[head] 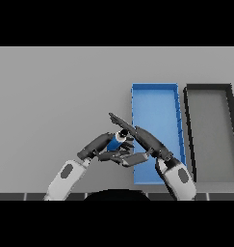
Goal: Pick up the blue pipe and place it into the blue bin.
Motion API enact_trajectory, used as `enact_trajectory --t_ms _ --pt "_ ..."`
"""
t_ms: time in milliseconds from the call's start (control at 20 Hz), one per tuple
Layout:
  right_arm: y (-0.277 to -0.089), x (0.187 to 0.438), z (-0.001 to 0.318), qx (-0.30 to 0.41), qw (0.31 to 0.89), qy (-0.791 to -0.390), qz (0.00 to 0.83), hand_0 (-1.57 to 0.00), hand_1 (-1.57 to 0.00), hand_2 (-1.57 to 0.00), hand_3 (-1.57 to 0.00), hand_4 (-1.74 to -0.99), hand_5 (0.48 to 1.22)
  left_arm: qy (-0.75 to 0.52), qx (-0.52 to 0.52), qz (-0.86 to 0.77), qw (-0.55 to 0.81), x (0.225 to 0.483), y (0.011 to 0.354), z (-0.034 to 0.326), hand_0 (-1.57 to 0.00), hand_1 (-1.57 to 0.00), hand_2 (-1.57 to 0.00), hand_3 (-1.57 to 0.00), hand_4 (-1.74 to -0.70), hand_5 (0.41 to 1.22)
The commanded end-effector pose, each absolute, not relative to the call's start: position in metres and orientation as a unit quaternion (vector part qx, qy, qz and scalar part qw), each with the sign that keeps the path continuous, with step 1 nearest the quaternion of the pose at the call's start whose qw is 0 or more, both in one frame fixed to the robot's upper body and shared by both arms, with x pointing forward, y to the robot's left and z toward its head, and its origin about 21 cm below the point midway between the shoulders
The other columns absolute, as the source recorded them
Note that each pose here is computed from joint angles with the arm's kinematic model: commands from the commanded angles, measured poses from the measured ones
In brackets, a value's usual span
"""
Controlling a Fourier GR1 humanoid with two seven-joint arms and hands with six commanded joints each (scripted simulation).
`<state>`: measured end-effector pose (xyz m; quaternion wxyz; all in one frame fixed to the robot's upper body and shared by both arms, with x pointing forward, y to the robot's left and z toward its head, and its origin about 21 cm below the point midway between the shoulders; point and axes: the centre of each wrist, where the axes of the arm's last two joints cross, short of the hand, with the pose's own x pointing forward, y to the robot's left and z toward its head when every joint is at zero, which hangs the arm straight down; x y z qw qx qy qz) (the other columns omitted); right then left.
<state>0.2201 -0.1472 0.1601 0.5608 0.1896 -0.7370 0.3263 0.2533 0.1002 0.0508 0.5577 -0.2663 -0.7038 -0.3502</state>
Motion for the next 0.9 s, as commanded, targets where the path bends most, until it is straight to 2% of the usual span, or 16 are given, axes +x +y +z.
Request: enact_trajectory --t_ms 0,200,250,300,350,400,450,500,550,600,650,750,850 --pt "-0.139 0.221 0.163 0.198 0.553 -0.737 0.334 0.00 0.00 0.00 0.00 -1.232 0.517 -0.701 -0.270 -0.350 0.560 0.253 0.103 0.049 -1.57 -1.57 -1.57 -1.54 -1.52 1.221" --pt "-0.125 0.231 0.169 0.210 0.557 -0.724 0.349 0.00 0.00 -0.01 0.00 -1.210 0.498 -0.703 -0.265 -0.347 0.562 0.257 0.101 0.052 -1.57 -1.57 -1.57 -1.56 -1.47 1.221" --pt "-0.121 0.237 0.170 0.209 0.558 -0.721 0.354 -0.02 -0.03 -0.05 -0.03 -1.236 0.493 -0.698 -0.263 -0.347 0.569 0.257 0.102 0.052 -1.57 -1.57 -1.57 -1.56 -1.52 1.221" --pt "-0.118 0.240 0.174 0.214 0.553 -0.719 0.363 -0.11 -0.14 -0.16 -0.12 -1.291 0.483 -0.701 -0.265 -0.349 0.563 0.255 0.103 0.050 -1.57 -1.57 -1.57 -1.28 -1.57 1.221" --pt "-0.112 0.245 0.175 0.212 0.552 -0.717 0.371 -0.26 -0.30 -0.31 -0.25 -1.348 0.477 -0.699 -0.238 -0.362 0.569 0.258 0.102 0.054 -1.57 -1.57 -1.57 -1.19 -1.60 1.221" --pt "-0.109 0.247 0.175 0.215 0.551 -0.713 0.376 -0.47 -0.49 -0.49 -0.52 -1.365 0.477 -0.691 -0.221 -0.389 0.568 0.255 0.102 0.053 -1.57 -1.53 -1.57 -1.12 -1.63 1.221" --pt "-0.107 0.250 0.176 0.218 0.548 -0.715 0.376 -0.69 -0.70 -0.71 -0.66 -1.433 0.486 -0.693 -0.216 -0.385 0.570 0.255 0.105 0.056 -1.57 -1.54 -1.57 -1.12 -1.65 1.221" --pt "-0.104 0.251 0.181 0.231 0.538 -0.719 0.374 -0.87 -0.88 -0.88 -0.77 -1.486 0.516 -0.705 -0.222 -0.380 0.556 0.255 0.102 0.056 -1.57 -1.54 -1.57 -1.21 -1.67 1.221" --pt "-0.102 0.249 0.181 0.240 0.537 -0.719 0.371 -1.01 -1.02 -1.02 -0.88 -1.527 0.570 -0.708 -0.231 -0.373 0.553 0.256 0.102 0.055 -1.57 -1.55 -1.57 -1.28 -1.68 1.221" --pt "-0.102 0.249 0.179 0.251 0.537 -0.717 0.367 -1.12 -1.13 -1.13 -1.02 -1.498 0.638 -0.707 -0.243 -0.367 0.553 0.255 0.105 0.053 -1.57 -1.55 -1.57 -1.34 -1.69 1.221" --pt "-0.099 0.252 0.178 0.257 0.535 -0.720 0.360 -1.21 -1.22 -1.22 -1.13 -1.474 0.755 -0.706 -0.254 -0.358 0.556 0.256 0.104 0.052 -1.57 -1.56 -1.57 -1.39 -1.70 1.221" --pt "-0.098 0.249 0.173 0.259 0.519 -0.729 0.363 -1.34 -1.34 -1.34 -1.29 -1.445 0.923 -0.706 -0.267 -0.345 0.558 0.254 0.099 0.047 -1.57 -1.56 -1.57 -1.45 -1.72 1.221" --pt "-0.098 0.249 0.176 0.240 0.504 -0.737 0.381 -1.42 -1.43 -1.43 -1.39 -1.435 1.030 -0.706 -0.257 -0.349 0.561 0.257 0.100 0.051 -1.57 -1.57 -1.57 -1.50 -1.72 1.221"
